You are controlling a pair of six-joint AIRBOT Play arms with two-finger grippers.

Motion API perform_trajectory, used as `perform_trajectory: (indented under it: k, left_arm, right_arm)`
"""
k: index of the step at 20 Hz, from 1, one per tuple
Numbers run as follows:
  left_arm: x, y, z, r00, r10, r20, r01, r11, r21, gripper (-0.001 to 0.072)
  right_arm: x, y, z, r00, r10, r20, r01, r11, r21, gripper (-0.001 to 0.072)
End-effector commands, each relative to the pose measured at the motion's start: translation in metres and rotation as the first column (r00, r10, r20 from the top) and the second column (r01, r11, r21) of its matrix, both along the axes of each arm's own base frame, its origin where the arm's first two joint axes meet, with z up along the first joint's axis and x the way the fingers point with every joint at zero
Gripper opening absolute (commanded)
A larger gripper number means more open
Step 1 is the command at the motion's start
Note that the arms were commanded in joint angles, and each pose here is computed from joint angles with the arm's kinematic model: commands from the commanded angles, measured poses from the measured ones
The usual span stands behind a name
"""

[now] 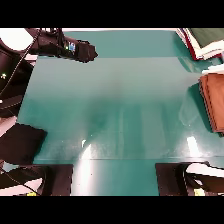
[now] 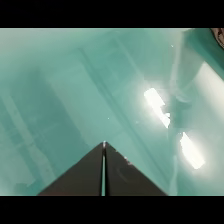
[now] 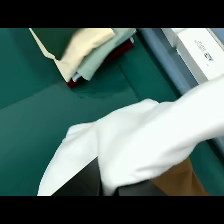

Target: Fold the shirts.

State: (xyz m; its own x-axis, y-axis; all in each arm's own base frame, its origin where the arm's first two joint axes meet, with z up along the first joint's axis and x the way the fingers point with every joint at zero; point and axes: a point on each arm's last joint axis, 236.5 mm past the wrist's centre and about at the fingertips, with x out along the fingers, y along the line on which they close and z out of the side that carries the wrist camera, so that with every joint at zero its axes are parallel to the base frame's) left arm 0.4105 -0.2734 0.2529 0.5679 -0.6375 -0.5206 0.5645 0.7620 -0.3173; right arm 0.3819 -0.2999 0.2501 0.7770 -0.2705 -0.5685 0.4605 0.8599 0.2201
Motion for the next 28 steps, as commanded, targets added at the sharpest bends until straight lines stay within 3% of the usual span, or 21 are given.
perform_trajectory:
  k: [1,6,7,9,10,11,15,19,25,28]
  left_arm:
    - [0.0,0.0,-0.001,1.0,0.0,0.0,0.0,1.0,0.002,0.003]
    - [0.0,0.0,-0.001,1.0,-0.001,0.0,0.001,1.0,0.003,0.003]
    - [0.0,0.0,-0.001,1.0,-0.001,0.0,0.001,1.0,0.003,0.0029]
    - [0.0,0.0,-0.001,1.0,-0.007,0.008,0.007,1.0,0.01,0.003]
    - [0.0,0.0,-0.001,1.0,-0.013,0.014,0.013,1.0,0.015,0.003]
    - [0.0,0.0,-0.001,1.0,-0.014,0.015,0.013,1.0,0.016,0.0029]
    - [0.0,0.0,-0.001,1.0,-0.014,0.015,0.013,1.0,0.015,0.003]
    - [0.001,0.0,0.0,1.0,-0.012,0.019,0.011,1.0,0.016,0.003]
    - [0.004,0.001,0.002,0.999,-0.002,0.035,0.001,1.0,0.015,0.003]
    - [0.009,0.001,0.008,0.998,0.011,0.06,-0.011,1.0,-0.002,0.003]
  right_arm:
    - [-0.048,-0.004,-0.036,0.992,-0.041,-0.118,0.045,0.998,0.031,0.0018]
    - [-0.112,-0.007,-0.093,0.954,-0.141,-0.266,0.163,0.985,0.061,0.0021]
    - [-0.12,-0.006,-0.103,0.948,-0.152,-0.279,0.18,0.98,0.079,0.0051]
    - [-0.133,-0.003,-0.122,0.937,-0.163,-0.308,0.208,0.971,0.116,0.0445]
    - [-0.139,-0.003,-0.129,0.933,-0.17,-0.318,0.221,0.967,0.129,0.0583]
    - [-0.143,-0.003,-0.131,0.93,-0.179,-0.321,0.232,0.963,0.136,0.0635]
    - [-0.119,0.012,-0.104,0.962,-0.16,-0.223,0.199,0.965,0.169,0.0634]
    - [-0.027,0.119,-0.039,0.987,0.158,0.027,-0.16,0.946,0.281,0.0631]
    - [0.021,0.339,-0.007,0.745,0.662,0.085,-0.662,0.717,0.218,0.0616]
    - [0.011,0.41,-0.009,0.618,0.784,0.059,-0.78,0.603,0.169,0.0439]
